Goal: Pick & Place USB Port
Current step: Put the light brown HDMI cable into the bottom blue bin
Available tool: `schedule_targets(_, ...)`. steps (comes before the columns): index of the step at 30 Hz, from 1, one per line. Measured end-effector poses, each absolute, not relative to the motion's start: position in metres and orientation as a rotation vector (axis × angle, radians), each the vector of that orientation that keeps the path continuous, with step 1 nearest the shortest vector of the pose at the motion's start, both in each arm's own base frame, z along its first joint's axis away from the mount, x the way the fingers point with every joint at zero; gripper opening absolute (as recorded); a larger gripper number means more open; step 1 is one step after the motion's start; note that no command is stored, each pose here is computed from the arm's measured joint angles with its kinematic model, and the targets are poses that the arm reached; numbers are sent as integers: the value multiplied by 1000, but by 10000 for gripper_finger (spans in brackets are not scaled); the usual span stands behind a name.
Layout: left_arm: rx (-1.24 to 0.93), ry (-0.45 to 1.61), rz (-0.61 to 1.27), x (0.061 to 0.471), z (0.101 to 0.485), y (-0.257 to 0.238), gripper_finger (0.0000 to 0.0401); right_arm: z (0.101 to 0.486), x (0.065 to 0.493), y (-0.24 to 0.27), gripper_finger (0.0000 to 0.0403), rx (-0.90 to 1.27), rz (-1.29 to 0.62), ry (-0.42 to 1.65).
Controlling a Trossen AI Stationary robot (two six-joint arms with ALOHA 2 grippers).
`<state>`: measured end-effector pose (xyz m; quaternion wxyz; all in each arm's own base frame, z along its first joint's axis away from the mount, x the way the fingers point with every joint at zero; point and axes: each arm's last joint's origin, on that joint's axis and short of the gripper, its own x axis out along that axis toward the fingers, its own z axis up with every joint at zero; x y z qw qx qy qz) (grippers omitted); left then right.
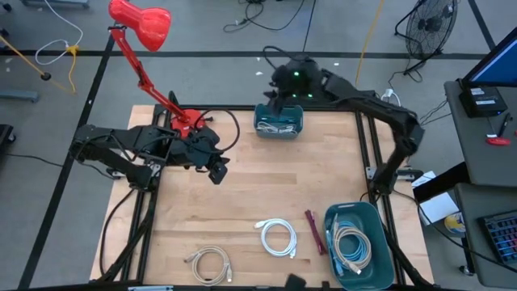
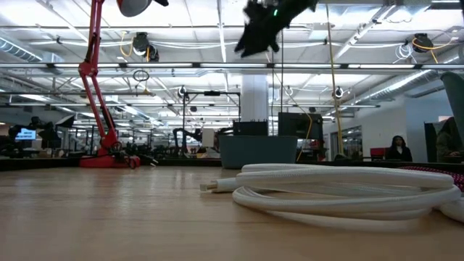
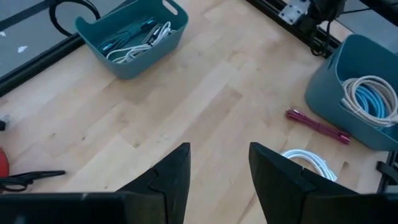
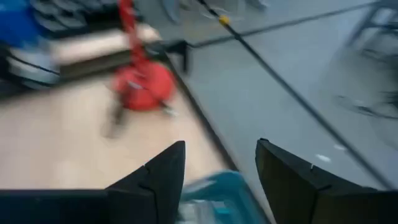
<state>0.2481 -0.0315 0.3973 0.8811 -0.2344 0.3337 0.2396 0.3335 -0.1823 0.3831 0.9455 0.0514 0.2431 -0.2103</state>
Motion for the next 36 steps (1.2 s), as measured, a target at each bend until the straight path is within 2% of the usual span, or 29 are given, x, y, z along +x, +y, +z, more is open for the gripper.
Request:
schedule_targets(3,-478,717,457,248,397,-33,166,409,323,-153,186,178,-372,413)
schedule_targets(9,-420,789,334,247,396,-38,166,441,304,-74,186,269,-204,376)
schedule_targets(13,-396,834,233,245,395,-48,166,448,300,-15,180,350,-116,386)
schedule_targets(19,-311,901,97,235,388,-79,166,443,292,66,172,407,-111,396)
schedule_targets(23,-277,1008,41,226,360,-105,166,424,288,103,171,465,-175,382)
schedule_targets(28,-253,1172,-68,204,304,-146,166,402,283,128,171,547,-201,382)
schedule_targets(36,-329,1086,-259,181,229,-192,166,363,282,135,171,626,-273,458)
